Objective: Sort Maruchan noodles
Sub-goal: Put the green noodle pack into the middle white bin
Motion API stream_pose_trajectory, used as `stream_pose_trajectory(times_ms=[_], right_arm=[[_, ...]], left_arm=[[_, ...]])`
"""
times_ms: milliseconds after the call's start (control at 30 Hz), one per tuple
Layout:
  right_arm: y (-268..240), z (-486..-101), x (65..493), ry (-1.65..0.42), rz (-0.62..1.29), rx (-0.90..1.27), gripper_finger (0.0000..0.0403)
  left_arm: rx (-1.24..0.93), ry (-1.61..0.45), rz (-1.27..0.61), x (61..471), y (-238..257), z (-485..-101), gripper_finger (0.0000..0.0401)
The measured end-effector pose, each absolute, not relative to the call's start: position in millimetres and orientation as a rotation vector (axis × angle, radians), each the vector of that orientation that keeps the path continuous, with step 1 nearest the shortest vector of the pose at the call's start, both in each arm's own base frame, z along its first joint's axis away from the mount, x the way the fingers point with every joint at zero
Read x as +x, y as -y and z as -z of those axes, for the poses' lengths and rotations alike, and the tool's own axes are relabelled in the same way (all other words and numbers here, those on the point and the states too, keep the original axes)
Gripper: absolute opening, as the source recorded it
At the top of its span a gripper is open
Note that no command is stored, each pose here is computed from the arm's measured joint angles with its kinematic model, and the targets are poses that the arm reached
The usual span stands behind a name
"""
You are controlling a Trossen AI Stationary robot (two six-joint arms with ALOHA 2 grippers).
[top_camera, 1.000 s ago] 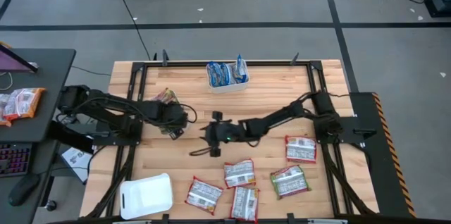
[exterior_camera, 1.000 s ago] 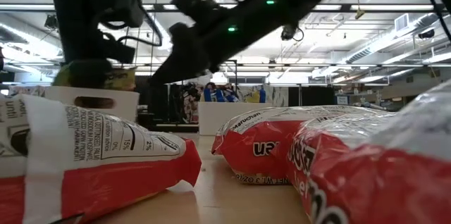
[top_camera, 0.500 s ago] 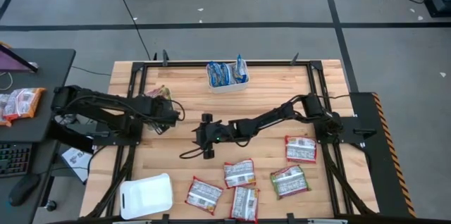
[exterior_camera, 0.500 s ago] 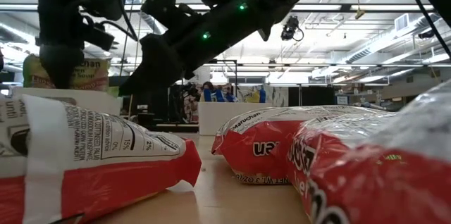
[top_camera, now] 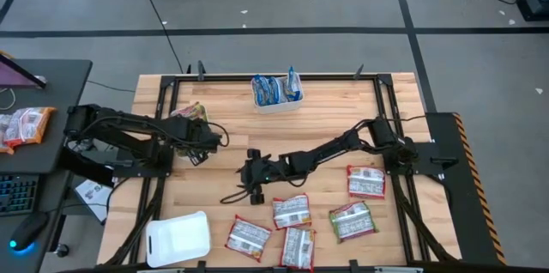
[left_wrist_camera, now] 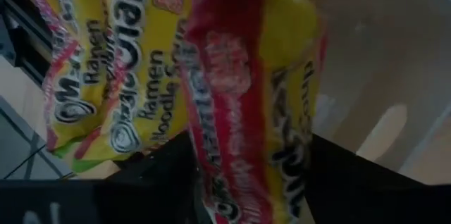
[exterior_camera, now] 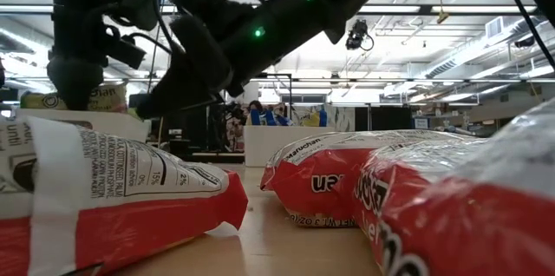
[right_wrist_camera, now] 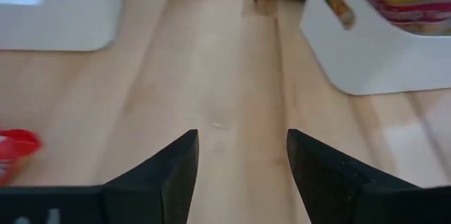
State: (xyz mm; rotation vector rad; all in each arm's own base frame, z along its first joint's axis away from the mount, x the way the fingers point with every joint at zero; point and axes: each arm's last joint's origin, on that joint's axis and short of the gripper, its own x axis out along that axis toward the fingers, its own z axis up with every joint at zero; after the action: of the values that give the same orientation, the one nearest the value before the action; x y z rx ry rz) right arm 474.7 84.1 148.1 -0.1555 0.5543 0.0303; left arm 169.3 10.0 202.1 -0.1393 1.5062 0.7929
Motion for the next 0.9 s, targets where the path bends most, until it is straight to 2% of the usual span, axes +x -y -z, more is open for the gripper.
stream_pose_trajectory(times_ms=[333, 533, 633, 733, 900], right_arm=[[-132, -149, 463, -0.54, -0.013, -0.15, 0.0224], [-146, -150, 457, -0.547, 0.003, -0.135, 0.0224], [-151, -165, 443, -0.627, 0.039, -0.15, 0.0224], [-155, -199, 414, -0.74, 0.088, -0.154, 0.0224], [-167, -240, 357, -0.938, 0.119, -0.065, 0.0224]], left_arm=[[-0.049, -1.561, -0.956, 156, -19, -207, 0.0243], [-0.093, -1.574, -0.903, 158, -12, -209, 0.0243], [-0.117, -1.537, -0.849, 164, 2, -225, 0.024], [-0.096, -1.425, -0.796, 169, 25, -253, 0.0232], [-0.048, -1.066, -0.608, 175, 72, -284, 0.0215]])
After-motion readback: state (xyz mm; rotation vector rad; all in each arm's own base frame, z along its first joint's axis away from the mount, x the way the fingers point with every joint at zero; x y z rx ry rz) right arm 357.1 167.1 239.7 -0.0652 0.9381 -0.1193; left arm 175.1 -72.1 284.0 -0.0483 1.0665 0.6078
